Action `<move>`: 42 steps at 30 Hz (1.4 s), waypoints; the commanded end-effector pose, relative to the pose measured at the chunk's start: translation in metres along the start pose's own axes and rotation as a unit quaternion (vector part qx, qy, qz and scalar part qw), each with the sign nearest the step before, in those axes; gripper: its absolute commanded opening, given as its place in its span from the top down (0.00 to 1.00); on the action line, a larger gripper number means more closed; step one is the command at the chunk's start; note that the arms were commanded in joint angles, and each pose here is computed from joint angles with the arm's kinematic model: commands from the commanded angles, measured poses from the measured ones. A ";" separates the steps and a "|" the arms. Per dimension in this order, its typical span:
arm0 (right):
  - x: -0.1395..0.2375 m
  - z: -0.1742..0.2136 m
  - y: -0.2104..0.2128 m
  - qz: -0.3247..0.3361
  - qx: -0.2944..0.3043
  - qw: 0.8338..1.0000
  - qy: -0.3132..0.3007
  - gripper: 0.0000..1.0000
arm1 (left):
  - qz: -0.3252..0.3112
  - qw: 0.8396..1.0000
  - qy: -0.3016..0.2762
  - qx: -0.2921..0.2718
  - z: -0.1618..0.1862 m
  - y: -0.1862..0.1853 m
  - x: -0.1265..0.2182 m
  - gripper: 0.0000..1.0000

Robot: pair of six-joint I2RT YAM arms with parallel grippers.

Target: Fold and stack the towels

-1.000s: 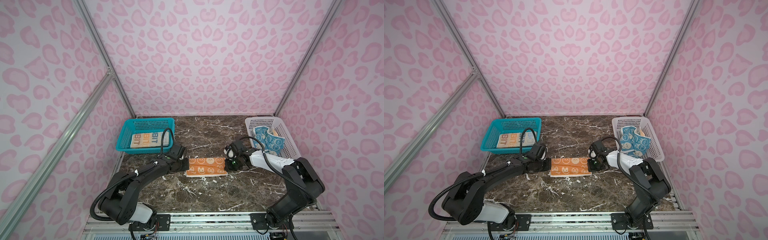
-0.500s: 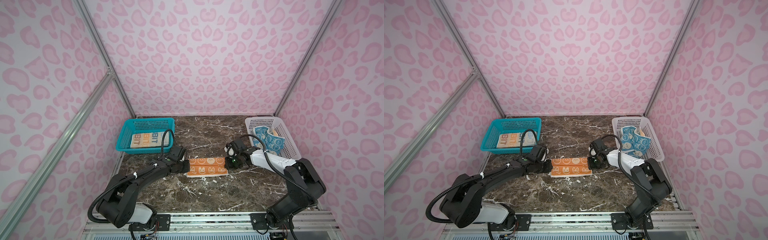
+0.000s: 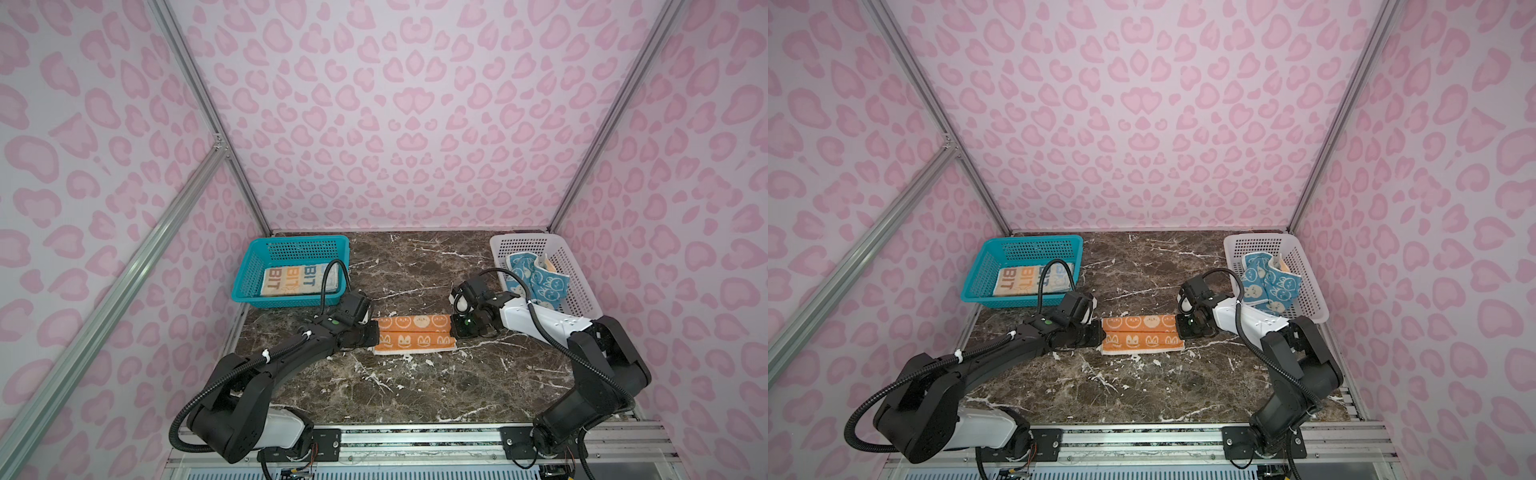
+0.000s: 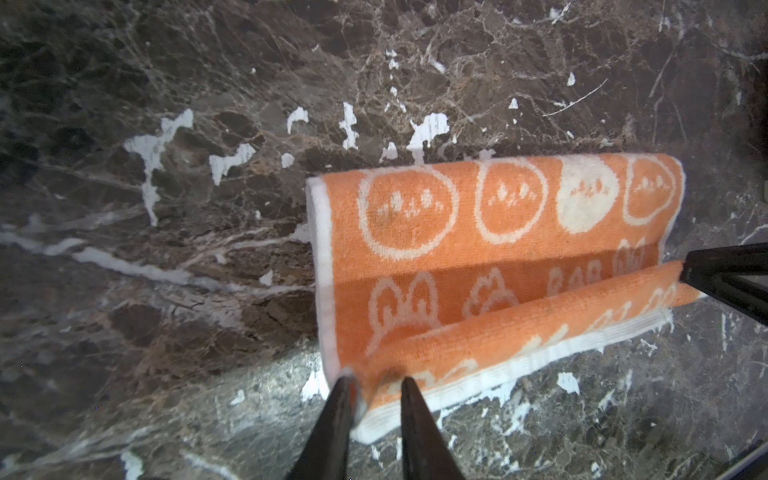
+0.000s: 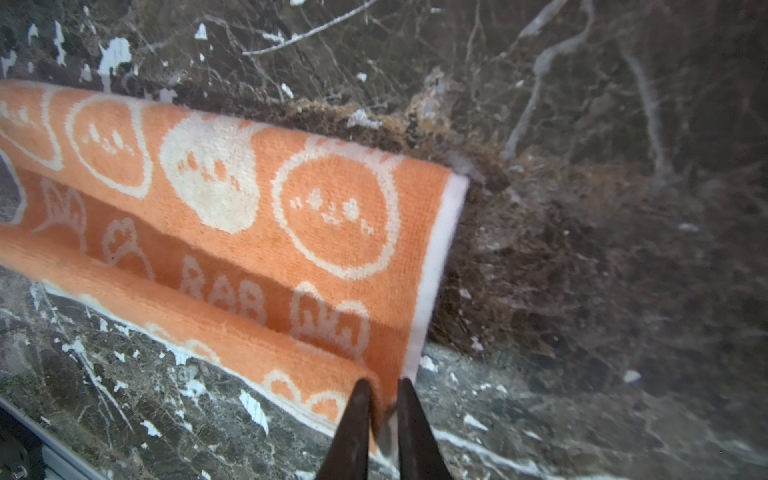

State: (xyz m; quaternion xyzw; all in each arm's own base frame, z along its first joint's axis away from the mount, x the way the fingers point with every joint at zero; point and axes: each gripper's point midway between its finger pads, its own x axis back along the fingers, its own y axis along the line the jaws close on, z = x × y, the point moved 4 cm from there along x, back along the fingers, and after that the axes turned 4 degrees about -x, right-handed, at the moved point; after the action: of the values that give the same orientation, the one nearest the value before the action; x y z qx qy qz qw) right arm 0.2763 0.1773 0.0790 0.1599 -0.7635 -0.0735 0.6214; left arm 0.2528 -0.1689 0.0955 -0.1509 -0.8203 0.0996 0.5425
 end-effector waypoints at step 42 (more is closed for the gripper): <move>0.027 0.001 0.034 -0.092 -0.005 0.995 -0.038 0.02 | 0.012 0.998 0.064 -0.011 0.005 -0.017 0.005 0.02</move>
State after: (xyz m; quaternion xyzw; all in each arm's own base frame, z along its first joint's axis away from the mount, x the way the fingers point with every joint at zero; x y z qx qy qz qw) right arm 0.2704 0.2121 0.1169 0.2403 -0.7688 -0.1718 0.5672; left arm 0.2488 -0.2004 0.1000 -0.2040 -0.7765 0.1491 0.5772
